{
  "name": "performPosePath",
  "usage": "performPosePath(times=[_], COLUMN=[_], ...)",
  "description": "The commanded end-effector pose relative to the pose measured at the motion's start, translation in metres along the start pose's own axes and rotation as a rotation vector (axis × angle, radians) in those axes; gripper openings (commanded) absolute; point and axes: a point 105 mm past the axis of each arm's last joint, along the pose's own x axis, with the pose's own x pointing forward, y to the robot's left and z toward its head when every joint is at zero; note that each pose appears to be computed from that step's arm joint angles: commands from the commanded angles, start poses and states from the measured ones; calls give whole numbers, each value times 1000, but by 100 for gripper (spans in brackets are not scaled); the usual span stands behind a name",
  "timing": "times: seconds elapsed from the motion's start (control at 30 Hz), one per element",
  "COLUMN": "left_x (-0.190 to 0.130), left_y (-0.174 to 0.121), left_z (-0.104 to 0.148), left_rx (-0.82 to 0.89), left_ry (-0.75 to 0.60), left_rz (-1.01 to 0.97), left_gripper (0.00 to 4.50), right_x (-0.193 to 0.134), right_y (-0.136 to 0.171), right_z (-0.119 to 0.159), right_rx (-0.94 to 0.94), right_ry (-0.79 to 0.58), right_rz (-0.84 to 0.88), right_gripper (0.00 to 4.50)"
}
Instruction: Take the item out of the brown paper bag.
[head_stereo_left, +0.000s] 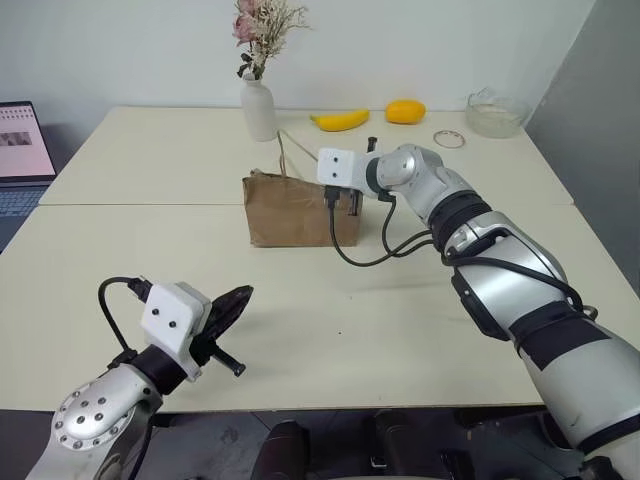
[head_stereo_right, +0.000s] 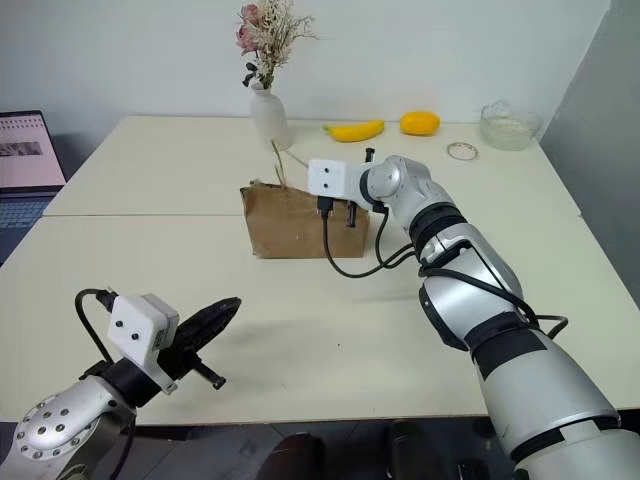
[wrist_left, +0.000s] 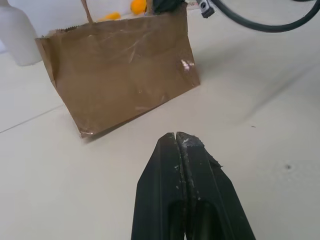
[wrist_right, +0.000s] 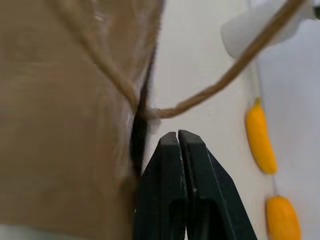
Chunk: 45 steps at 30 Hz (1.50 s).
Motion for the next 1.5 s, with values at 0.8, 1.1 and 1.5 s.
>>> performPosePath(times=[0.8, 1.1, 1.5], left_x=[-19, -19, -21], left_y=[-20, -32, -35], left_z=[-9, -15, -17], left_rx=[94, 94, 99], left_ry=[72, 83, 88], left_rz=[-205, -257, -276], left_gripper=[0, 0, 0], right_x=[-39, -50, -75], right_y=[68, 76, 87], right_z=[-4, -3, 14], right_rx=[-87, -114, -99], right_ry=[-253, -252, -350], right_rz=[455, 498, 517], right_gripper=[7, 7, 7])
